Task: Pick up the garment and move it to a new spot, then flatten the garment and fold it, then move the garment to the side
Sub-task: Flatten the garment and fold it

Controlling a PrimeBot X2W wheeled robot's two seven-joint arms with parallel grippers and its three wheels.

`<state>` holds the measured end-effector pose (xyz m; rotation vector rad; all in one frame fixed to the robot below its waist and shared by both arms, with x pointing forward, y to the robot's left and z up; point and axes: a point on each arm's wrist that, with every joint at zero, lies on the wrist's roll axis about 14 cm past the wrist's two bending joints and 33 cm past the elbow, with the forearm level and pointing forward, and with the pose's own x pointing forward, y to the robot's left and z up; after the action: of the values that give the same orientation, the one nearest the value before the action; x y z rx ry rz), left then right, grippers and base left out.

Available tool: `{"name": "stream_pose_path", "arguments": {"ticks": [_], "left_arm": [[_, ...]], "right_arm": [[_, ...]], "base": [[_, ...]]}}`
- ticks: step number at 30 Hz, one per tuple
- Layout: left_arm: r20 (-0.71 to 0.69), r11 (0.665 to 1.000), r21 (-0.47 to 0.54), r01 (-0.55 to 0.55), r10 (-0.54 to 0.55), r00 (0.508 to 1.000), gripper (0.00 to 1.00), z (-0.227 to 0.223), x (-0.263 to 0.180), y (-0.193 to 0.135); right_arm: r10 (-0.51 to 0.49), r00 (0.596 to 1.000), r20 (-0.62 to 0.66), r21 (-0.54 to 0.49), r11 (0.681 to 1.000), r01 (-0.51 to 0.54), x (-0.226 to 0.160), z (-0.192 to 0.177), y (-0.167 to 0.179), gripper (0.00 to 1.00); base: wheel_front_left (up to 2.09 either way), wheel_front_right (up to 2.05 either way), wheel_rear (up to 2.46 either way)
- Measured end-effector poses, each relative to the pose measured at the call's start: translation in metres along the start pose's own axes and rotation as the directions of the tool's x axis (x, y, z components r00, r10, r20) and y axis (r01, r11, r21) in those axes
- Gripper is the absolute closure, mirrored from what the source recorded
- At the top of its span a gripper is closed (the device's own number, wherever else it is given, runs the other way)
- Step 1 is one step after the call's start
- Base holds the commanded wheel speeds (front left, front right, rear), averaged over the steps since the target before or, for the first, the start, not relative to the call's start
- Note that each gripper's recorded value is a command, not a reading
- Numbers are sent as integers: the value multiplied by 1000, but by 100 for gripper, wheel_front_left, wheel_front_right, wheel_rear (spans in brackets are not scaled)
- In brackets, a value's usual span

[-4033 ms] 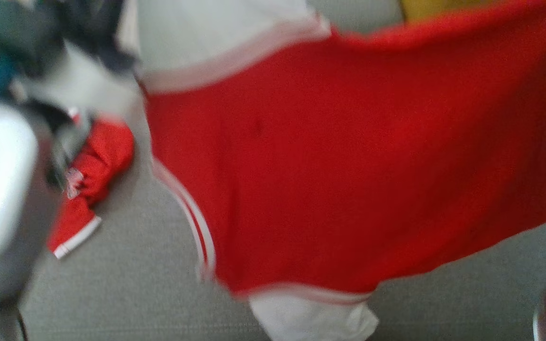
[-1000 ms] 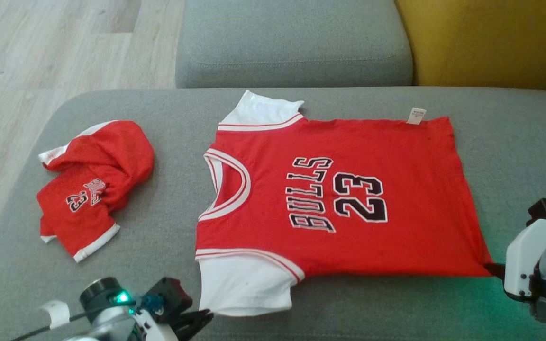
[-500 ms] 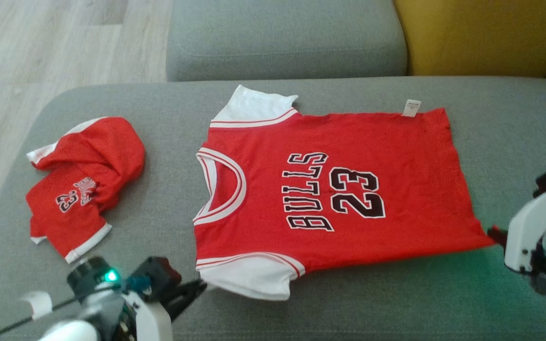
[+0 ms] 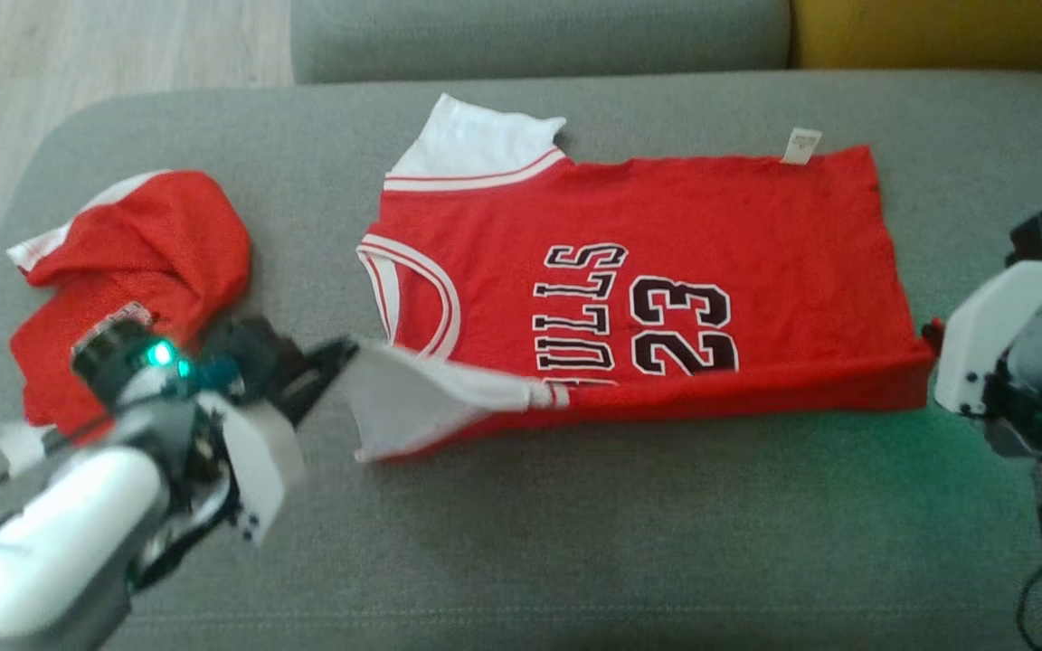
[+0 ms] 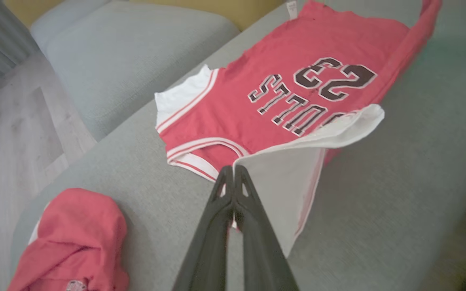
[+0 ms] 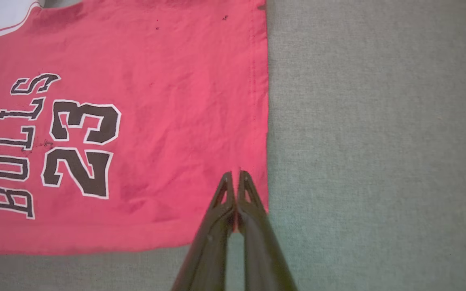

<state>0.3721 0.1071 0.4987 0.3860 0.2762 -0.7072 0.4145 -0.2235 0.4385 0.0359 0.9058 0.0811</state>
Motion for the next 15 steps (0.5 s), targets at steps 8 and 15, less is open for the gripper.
{"name": "stream_pose_path", "arguments": {"ticks": [8, 15], "left_arm": [[21, 999, 13, -50, 50, 999, 100, 3, 40, 36], [5, 998, 7, -67, 67, 998, 100, -3, 69, 53]], "right_arm": [[-27, 1000, -1, 5, 1000, 27, 27, 10, 3, 100], [-34, 999, -10, 9, 999, 34, 44, 8, 6, 100]], "base": [[0, 0, 0], [0, 0, 0]]}}
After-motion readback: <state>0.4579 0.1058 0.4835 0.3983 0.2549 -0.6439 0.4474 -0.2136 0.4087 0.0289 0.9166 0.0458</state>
